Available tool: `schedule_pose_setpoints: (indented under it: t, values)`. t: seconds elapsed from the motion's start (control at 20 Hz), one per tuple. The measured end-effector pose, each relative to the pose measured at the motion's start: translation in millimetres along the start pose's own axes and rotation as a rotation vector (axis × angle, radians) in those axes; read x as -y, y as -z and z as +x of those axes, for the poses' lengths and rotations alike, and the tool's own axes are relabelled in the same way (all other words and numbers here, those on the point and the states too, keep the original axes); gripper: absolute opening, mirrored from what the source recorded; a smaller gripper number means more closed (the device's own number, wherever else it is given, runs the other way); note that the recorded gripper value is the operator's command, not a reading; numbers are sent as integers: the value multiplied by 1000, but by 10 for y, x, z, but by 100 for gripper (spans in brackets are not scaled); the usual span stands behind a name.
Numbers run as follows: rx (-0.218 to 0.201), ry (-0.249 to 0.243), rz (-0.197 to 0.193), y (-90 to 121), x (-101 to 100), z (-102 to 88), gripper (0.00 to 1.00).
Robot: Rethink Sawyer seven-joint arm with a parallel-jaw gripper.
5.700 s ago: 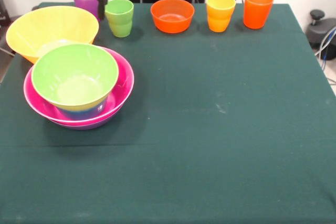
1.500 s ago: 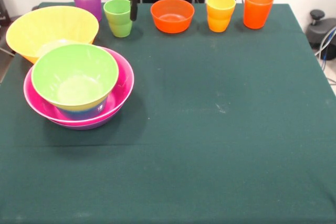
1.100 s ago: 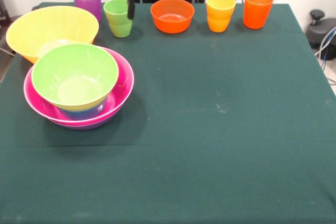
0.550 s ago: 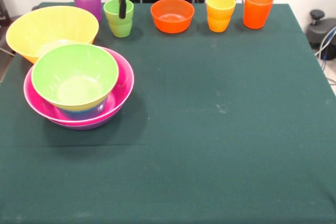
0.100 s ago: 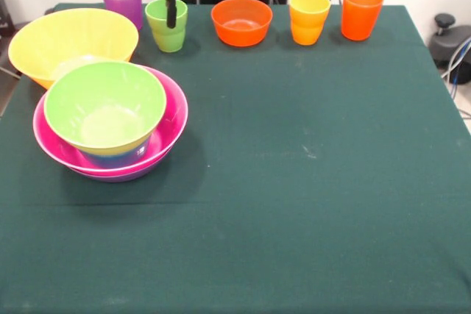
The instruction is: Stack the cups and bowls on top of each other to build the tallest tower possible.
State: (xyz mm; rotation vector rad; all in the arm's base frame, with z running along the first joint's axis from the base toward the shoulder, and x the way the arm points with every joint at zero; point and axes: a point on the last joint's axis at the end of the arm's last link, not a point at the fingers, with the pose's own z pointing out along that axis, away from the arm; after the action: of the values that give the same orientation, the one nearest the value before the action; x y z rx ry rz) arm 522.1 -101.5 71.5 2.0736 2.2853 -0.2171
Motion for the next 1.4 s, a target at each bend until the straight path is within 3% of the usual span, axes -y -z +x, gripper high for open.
schedule_pose_setpoints:
  t: [1.05,1.4]
  values:
    - [-34,33,-15,-37,-103,173,100]
    - [-36,36,-8,-83,-44,63,100]
